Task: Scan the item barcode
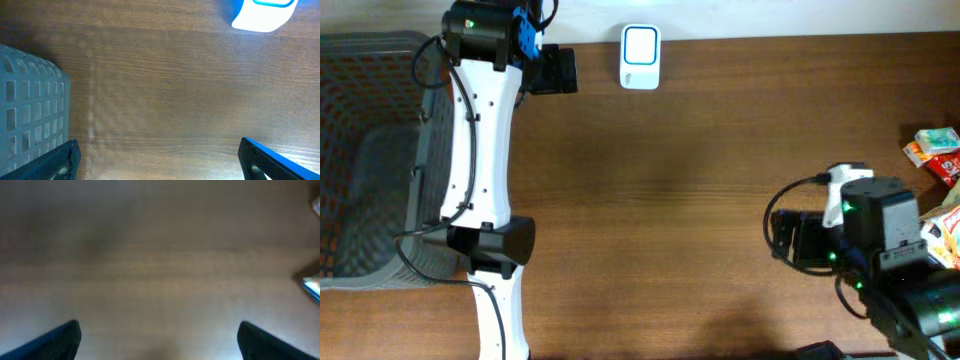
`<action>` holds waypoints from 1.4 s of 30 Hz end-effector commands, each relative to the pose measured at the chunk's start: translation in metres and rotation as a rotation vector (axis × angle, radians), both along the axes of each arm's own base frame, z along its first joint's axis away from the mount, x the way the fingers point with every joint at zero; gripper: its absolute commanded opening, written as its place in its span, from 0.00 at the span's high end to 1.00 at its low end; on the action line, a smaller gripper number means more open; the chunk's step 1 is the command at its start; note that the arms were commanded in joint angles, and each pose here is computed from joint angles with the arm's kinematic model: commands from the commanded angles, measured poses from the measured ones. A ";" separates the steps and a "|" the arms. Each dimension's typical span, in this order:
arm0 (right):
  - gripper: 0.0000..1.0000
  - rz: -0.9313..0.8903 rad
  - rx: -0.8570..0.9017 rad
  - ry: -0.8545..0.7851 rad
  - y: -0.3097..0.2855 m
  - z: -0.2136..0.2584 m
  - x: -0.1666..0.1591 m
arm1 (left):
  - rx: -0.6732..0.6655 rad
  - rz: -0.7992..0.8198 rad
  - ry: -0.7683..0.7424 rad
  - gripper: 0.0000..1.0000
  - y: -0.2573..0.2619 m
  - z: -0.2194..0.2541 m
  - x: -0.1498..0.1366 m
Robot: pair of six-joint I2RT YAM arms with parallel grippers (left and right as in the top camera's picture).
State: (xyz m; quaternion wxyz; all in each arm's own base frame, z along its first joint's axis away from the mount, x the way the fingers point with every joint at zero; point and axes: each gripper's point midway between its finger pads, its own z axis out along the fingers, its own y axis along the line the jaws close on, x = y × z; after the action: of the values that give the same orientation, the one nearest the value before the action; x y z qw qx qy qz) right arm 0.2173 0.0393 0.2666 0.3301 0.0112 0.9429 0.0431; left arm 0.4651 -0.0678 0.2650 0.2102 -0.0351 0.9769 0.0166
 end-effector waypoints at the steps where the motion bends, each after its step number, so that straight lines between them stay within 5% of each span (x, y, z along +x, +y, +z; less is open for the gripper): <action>1: 0.01 0.273 0.002 -0.205 0.030 -0.015 0.013 | -0.002 0.013 -0.007 0.01 0.002 0.002 0.000; 7: 0.01 0.359 0.052 -0.774 0.045 -0.033 0.031 | -0.002 0.013 -0.007 0.01 0.002 0.002 0.000; 12: 0.01 0.306 0.038 -1.008 0.036 -0.064 0.023 | -0.002 0.013 -0.007 0.01 0.002 0.002 0.000; 17: 0.01 0.202 -0.012 -1.035 0.011 -0.061 0.022 | -0.002 0.013 -0.007 0.01 0.002 0.002 0.000; 24: 0.01 -0.060 -0.017 -0.817 -0.038 -0.111 0.029 | -0.002 0.013 -0.007 0.01 0.002 0.002 0.000; 42: 0.01 -0.033 -0.119 -0.820 -0.044 -0.111 0.029 | -0.002 0.013 -0.007 0.01 0.002 0.002 0.000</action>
State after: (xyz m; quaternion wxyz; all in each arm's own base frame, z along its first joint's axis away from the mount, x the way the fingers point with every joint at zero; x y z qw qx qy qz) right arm 0.2462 -0.0043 0.1578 0.6797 -0.0083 0.7333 -0.0141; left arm 0.4648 -0.0678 0.2648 0.2097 -0.0351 0.9770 0.0168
